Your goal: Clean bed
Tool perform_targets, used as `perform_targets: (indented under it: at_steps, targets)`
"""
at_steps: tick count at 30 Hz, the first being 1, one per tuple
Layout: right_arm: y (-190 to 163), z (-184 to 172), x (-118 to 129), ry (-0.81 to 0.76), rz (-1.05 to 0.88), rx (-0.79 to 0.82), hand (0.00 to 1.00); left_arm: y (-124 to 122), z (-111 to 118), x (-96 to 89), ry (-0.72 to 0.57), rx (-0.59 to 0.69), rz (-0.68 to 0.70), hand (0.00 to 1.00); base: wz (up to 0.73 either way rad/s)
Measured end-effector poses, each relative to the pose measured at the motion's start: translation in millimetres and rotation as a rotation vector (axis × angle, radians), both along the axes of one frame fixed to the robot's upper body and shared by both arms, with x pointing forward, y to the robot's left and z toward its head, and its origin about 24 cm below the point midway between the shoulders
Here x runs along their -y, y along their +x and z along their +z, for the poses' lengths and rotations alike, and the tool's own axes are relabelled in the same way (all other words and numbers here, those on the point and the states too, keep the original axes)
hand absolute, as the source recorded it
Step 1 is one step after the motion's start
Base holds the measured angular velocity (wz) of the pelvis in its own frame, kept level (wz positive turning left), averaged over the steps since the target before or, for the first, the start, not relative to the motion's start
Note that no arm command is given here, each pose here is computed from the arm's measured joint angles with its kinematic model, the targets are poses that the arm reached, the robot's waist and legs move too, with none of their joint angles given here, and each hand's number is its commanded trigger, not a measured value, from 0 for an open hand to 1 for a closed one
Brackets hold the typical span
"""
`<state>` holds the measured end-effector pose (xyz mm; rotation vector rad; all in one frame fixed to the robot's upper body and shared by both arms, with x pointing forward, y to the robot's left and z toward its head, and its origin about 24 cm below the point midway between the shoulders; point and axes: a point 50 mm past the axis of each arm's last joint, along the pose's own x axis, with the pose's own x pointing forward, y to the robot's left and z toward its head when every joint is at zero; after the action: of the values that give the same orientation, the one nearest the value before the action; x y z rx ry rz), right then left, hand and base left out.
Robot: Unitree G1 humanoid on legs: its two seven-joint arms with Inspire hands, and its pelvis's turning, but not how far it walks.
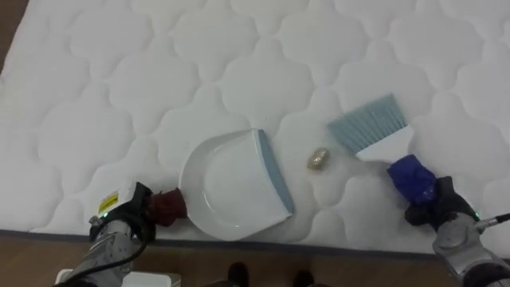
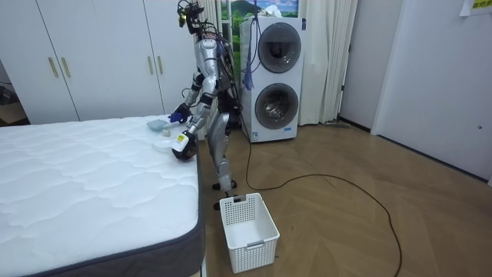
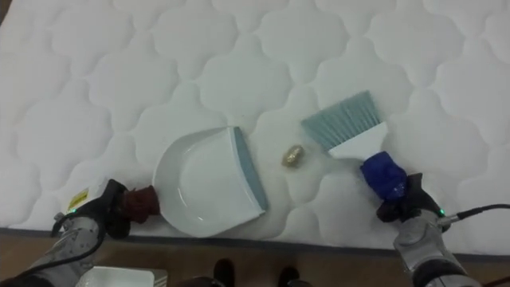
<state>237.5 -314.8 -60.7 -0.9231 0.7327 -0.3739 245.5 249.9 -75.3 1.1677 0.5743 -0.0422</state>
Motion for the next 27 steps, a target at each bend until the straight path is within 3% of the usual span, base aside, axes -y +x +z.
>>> perform_targets:
  at_steps: [4,7,12,27]
  targets:
    - [-9.6,27.0,49.6,-0.218,-0.014,-0.051,1.00,5.7,11.8,-11.2,0.124,0.031,-0.069,1.00,-0.01]
    - [-11.5,44.9,70.0,-0.354,0.004,-0.065,1.00,8.6,21.7,-23.1,0.215,0.061,-0.104,1.00,-0.04]
    - [-7.1,68.1,86.5,-0.549,0.071,-0.105,1.00,12.6,29.8,-26.6,0.294,0.094,-0.132,1.00,-0.02]
    - [59.2,105.2,30.2,-1.041,0.630,-0.120,1.00,18.6,37.2,-26.1,0.349,0.118,-0.176,1.00,-0.01]
